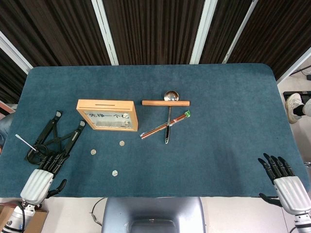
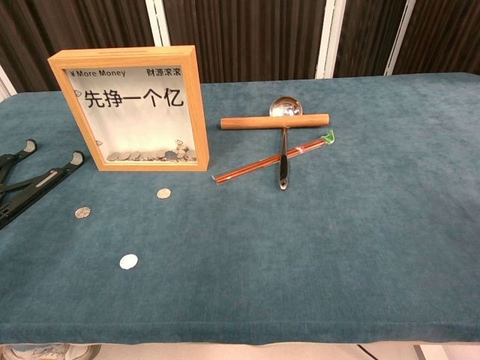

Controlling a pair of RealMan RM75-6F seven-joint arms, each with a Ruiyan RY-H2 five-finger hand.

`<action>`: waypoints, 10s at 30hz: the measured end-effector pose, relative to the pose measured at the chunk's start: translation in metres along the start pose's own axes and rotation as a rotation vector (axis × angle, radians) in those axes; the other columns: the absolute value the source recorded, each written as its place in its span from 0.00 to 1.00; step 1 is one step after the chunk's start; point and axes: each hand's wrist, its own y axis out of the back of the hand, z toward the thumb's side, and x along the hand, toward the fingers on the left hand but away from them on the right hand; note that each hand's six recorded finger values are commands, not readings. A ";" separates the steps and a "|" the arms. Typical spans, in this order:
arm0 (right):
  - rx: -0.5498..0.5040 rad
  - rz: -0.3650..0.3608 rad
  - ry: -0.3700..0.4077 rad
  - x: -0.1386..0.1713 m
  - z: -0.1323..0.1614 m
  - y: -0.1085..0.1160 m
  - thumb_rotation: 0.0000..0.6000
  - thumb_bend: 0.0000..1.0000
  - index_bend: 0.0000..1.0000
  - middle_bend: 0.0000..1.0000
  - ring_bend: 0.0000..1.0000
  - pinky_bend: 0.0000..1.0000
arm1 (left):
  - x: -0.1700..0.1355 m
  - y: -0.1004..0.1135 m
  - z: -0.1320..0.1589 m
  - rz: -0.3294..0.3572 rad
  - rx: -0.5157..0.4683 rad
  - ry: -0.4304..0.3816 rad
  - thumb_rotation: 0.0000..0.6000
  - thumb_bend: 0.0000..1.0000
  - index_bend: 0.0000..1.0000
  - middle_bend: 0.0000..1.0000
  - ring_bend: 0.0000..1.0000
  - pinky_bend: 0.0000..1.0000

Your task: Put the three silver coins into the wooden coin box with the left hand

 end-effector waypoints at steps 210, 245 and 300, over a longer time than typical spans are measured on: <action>-0.054 -0.002 -0.035 -0.003 -0.017 0.011 1.00 0.15 0.00 0.00 0.00 0.00 | 0.261 0.128 0.114 0.379 0.102 0.117 1.00 0.53 0.61 1.00 1.00 1.00; -0.060 -0.009 -0.044 -0.002 -0.021 0.013 1.00 0.15 0.00 0.00 0.00 0.00 | 0.275 0.073 0.113 0.265 0.169 0.130 1.00 0.53 0.55 1.00 1.00 1.00; -0.046 0.014 0.026 0.005 -0.006 0.006 1.00 0.15 0.00 0.00 0.00 0.00 | 0.089 -0.124 0.139 -0.025 0.147 -0.134 1.00 0.38 0.46 1.00 1.00 1.00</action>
